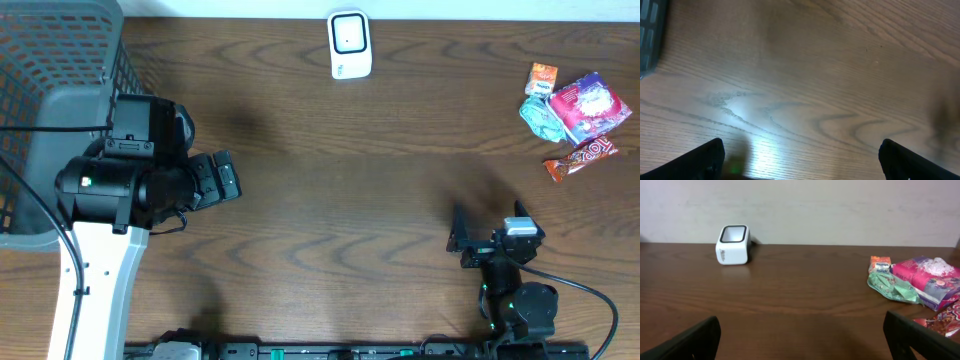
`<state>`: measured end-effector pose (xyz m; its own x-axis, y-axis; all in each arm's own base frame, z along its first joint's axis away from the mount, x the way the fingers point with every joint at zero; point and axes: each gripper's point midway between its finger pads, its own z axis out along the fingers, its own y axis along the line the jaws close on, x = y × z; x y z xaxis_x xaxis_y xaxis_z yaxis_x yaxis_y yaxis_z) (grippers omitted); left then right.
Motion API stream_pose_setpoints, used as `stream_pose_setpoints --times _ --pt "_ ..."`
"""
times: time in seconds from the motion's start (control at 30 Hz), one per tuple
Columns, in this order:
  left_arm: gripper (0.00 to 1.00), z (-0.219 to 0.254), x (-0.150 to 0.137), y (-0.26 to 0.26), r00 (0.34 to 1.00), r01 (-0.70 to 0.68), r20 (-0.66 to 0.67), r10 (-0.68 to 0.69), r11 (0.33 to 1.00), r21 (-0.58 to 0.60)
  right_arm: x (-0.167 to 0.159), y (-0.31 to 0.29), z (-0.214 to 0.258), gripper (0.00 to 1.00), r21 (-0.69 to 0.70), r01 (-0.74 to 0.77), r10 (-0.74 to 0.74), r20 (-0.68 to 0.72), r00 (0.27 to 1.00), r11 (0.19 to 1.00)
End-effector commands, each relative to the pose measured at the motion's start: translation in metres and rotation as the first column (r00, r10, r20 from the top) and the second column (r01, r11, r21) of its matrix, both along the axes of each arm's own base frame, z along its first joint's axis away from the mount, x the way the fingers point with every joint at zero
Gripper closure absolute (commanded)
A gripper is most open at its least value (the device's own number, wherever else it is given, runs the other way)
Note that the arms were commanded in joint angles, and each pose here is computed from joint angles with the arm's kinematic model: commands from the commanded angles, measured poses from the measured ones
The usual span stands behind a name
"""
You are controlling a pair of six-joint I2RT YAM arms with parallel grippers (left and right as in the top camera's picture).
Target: Scan the item barcode
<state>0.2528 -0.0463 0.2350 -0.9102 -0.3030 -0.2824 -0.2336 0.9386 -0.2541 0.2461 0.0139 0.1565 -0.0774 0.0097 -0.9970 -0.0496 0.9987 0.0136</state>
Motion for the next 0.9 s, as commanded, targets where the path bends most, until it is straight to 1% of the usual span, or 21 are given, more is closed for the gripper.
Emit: stream_pose_setpoints --times 0.0,0.87 --pt "0.02 -0.0002 -0.0007 0.0007 1.000 0.013 -0.001 -0.013 1.000 0.005 -0.0004 -0.0007 -0.0011 0.01 0.025 0.004 -0.004 -0.004 1.000 1.000" --pt "0.02 -0.0002 -0.0007 0.0007 1.000 0.013 -0.001 -0.013 1.000 0.005 -0.0002 -0.0012 0.0001 0.01 0.022 0.006 -0.006 0.001 1.000 1.000"
